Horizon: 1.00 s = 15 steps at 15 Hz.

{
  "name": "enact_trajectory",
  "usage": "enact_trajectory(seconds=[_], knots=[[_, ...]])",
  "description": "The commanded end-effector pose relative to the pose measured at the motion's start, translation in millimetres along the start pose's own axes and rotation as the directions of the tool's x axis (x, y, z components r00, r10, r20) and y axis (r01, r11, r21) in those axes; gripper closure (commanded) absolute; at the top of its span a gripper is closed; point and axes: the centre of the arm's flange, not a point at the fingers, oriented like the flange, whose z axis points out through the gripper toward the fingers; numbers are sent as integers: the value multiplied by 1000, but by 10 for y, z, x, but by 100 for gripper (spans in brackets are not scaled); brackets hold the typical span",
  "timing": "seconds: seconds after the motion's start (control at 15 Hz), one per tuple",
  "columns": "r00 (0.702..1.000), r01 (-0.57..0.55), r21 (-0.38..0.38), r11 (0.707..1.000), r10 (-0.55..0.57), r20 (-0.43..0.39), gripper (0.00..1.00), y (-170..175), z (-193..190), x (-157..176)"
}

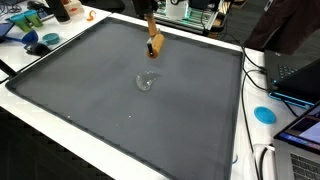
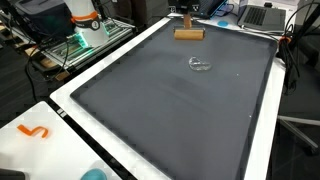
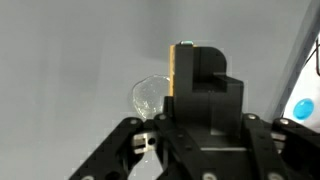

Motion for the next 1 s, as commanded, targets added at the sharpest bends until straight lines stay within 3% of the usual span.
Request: enact_trajectory(seconds=[0.0,0.4,0.93], knots=[[998,36,-37,999,-34,51,76,-302,-70,8],[982,160,-79,984,-150,116,76,-863,-20,185],[942,309,-240,920,-262,208,76,-1634,40,461]])
